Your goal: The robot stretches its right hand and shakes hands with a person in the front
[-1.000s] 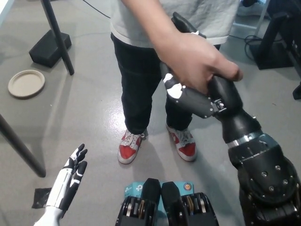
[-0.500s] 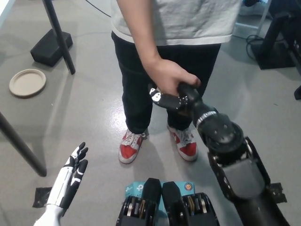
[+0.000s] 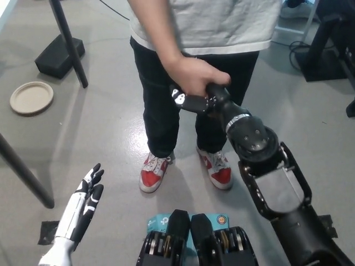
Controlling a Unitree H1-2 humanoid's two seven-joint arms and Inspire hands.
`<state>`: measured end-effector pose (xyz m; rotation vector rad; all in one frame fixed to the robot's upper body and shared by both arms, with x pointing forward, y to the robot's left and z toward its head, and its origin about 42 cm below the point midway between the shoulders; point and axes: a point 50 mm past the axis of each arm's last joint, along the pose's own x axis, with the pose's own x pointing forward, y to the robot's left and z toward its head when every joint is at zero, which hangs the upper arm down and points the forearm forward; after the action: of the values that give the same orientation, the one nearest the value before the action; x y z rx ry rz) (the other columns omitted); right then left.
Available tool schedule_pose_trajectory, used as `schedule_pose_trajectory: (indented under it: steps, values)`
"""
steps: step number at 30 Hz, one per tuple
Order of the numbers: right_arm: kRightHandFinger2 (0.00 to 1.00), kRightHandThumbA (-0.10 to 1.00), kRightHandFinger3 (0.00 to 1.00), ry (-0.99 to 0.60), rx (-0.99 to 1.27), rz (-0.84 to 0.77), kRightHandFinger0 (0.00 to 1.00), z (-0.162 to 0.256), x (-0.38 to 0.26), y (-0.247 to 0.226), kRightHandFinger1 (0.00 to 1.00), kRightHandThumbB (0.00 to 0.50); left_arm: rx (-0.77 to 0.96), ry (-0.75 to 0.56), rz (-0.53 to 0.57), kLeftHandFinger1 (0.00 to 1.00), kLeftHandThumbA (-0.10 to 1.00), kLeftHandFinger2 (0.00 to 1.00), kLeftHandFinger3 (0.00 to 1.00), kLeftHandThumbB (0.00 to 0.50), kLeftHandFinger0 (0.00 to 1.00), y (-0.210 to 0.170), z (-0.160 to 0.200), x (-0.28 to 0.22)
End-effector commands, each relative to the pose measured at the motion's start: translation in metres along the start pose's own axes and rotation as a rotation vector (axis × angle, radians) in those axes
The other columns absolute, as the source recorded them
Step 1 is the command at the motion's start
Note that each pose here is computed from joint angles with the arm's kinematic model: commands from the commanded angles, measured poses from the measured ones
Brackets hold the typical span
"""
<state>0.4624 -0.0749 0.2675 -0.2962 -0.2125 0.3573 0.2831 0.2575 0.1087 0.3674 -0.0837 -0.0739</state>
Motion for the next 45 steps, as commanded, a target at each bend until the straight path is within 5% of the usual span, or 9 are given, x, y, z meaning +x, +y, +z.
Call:
schedule_pose_trajectory:
  steps: [1,5,11,15,21,25,32,45]
  values:
    - [1.00,0.43,1.00,-0.244,-0.020,-0.038,1.00,0.067,-0.039,-0.004,1.00,0.251,0.016,-0.053,0.012,1.00,1.00,1.00,1.00,0.027,1.00,0.007,0.011,0.005]
    - [1.00,0.46,1.00,-0.473,-0.047,-0.008,1.00,0.127,-0.103,-0.004,1.00,0.232,0.022,-0.057,0.018,1.00,1.00,1.00,1.00,0.033,1.00,0.009,0.012,0.007]
    - [1.00,0.54,1.00,-0.754,-0.015,-0.002,1.00,0.183,-0.179,-0.006,1.00,0.288,0.018,-0.059,0.020,1.00,1.00,1.00,1.00,0.020,1.00,0.010,0.013,0.007]
    - [1.00,0.43,1.00,-0.839,-0.001,0.001,1.00,0.189,-0.191,-0.007,1.00,0.266,0.007,-0.054,0.019,1.00,1.00,1.00,1.00,0.036,1.00,0.009,0.012,0.008]
    - [1.00,0.52,1.00,-0.622,-0.084,-0.006,1.00,0.167,-0.147,-0.012,1.00,0.256,0.024,-0.055,0.019,1.00,1.00,1.00,1.00,0.026,1.00,0.009,0.012,0.007]
    - [1.00,0.39,1.00,-0.428,-0.089,-0.009,1.00,0.132,-0.087,-0.022,1.00,0.220,0.015,-0.064,0.013,1.00,1.00,1.00,1.00,0.020,1.00,0.007,0.013,0.009]
    - [1.00,0.45,1.00,-0.100,-0.114,0.027,1.00,0.067,0.010,-0.029,1.00,0.230,0.007,-0.055,0.010,1.00,1.00,1.00,1.00,0.048,1.00,0.006,0.013,0.008]
    - [1.00,0.40,1.00,0.156,-0.121,0.007,1.00,0.002,0.068,-0.030,1.00,0.229,0.016,-0.072,0.004,1.00,1.00,1.00,1.00,0.037,1.00,0.009,0.019,0.015]
